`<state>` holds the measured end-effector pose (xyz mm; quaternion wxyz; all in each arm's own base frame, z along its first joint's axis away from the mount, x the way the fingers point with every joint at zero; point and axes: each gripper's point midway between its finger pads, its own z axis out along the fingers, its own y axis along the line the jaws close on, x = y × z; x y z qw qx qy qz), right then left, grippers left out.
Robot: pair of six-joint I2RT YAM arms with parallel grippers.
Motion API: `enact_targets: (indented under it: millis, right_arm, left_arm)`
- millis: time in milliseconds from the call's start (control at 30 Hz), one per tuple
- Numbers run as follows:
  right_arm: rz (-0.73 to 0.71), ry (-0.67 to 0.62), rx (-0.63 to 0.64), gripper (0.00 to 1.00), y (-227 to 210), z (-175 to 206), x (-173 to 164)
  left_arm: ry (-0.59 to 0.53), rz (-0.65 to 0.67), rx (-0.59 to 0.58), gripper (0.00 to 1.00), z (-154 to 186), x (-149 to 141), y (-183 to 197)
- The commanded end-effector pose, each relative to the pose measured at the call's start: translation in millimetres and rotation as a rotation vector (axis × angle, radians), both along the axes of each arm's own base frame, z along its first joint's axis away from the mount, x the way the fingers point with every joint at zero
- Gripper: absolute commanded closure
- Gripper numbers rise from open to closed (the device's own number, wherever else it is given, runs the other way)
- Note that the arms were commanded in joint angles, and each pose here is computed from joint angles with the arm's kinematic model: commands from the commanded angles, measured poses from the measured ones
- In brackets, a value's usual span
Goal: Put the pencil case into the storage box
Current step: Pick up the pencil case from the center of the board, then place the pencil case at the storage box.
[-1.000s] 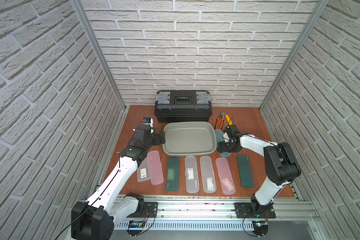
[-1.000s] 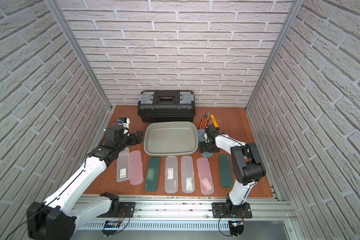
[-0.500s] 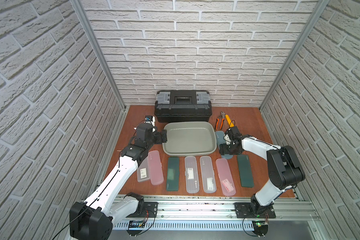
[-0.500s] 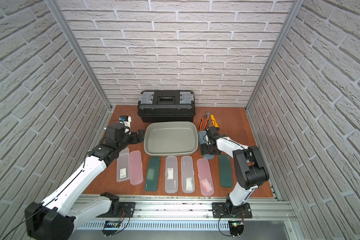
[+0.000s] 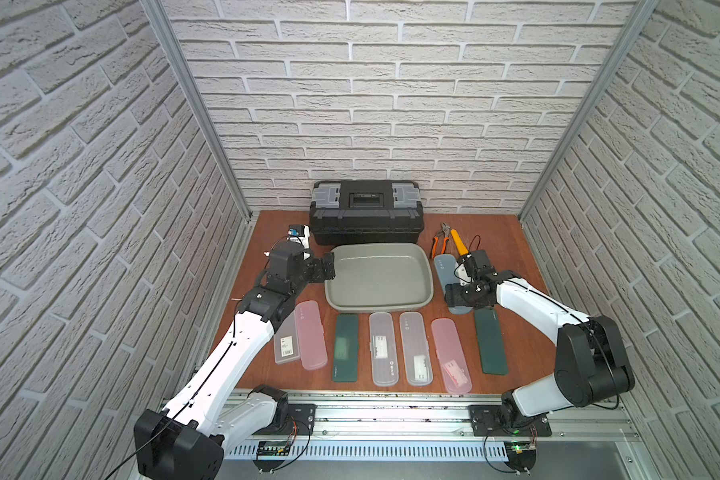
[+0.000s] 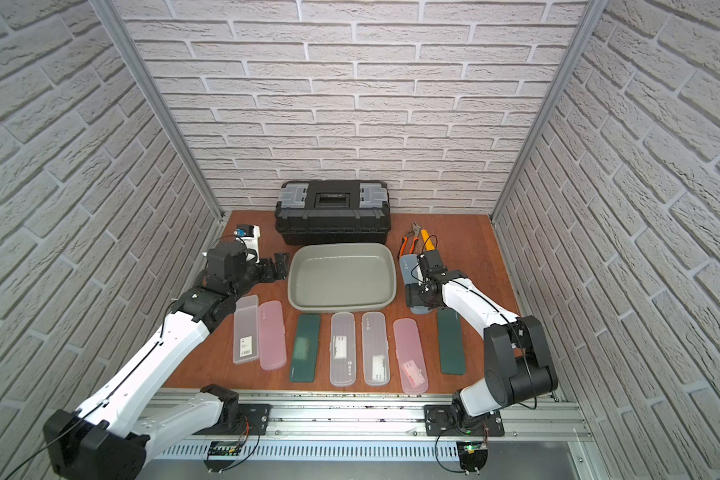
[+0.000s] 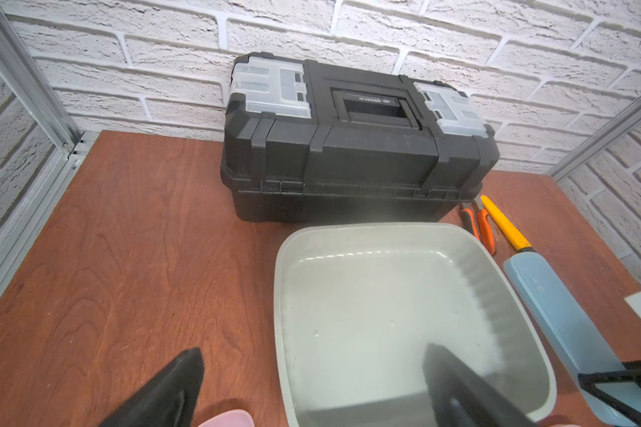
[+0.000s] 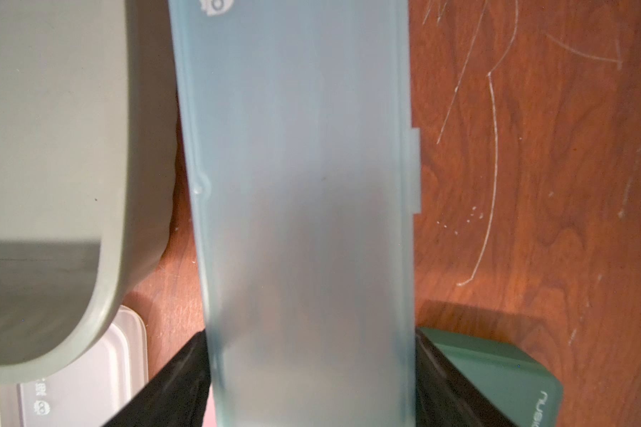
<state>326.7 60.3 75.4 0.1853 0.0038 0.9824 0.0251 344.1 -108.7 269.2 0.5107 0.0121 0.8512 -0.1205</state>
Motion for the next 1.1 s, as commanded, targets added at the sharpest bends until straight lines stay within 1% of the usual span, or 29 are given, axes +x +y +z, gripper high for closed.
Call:
enact_targets:
  millis: [0,133,267,367,467,533,600,667,733,833,933,1000,1067]
  right_arm:
    - [-0.007,-0.091,0.012,0.4,2.7,35.6,9.9]
    - [-0.013,-0.146,0.037,0.4,4.8,63.4,12.7]
    - [-0.018,-0.18,0.066,0.4,8.6,85.0,14.8]
    - [-0.016,-0.192,0.104,0.4,17.7,95.3,16.6]
    - [-0.003,-0.204,0.147,0.4,33.6,100.9,19.5]
    - [0.005,-0.205,0.163,0.41,44.7,103.0,22.1]
    - [0.024,-0.201,0.174,0.41,58.4,104.4,25.6]
    - [0.042,-0.195,0.178,0.41,72.7,104.6,30.0]
    - [0.052,-0.19,0.18,0.42,83.6,104.5,34.8]
    - [0.06,-0.187,0.176,0.42,97.1,103.8,43.6]
    - [0.06,-0.18,0.16,0.42,107.6,99.3,53.4]
    - [0.053,-0.178,0.131,0.42,111.0,93.6,60.2]
    - [0.039,-0.173,0.106,0.42,112.7,86.7,67.6]
  left_arm:
    - [-0.062,-0.093,-0.042,0.01,27.8,11.5,-24.8]
    - [-0.033,-0.219,-0.034,0.02,37.1,20.1,-53.3]
    - [0.001,-0.353,-0.096,0.02,31.4,20.6,-77.0]
    - [0.025,-0.362,-0.098,0.02,22.8,27.2,-76.6]
    - [0.024,-0.384,-0.108,0.01,23.2,36.5,-81.2]
    - [0.02,-0.427,-0.143,0.01,22.3,42.0,-89.4]
    - [0.017,-0.515,-0.196,0.01,20.5,44.3,-102.5]
    - [0.034,-0.605,-0.254,0.02,14.8,44.7,-112.7]
    - [0.059,-0.649,-0.299,0.02,5.8,46.3,-113.3]
    - [0.089,-0.667,-0.329,0.01,-7.9,47.2,-107.2]
    - [0.11,-0.643,-0.264,0.02,-19.5,46.2,-102.5]
    - [0.104,-0.622,-0.222,0.02,-19.2,49.1,-99.3]
    - [0.101,-0.592,-0.207,0.02,-20.0,54.5,-94.5]
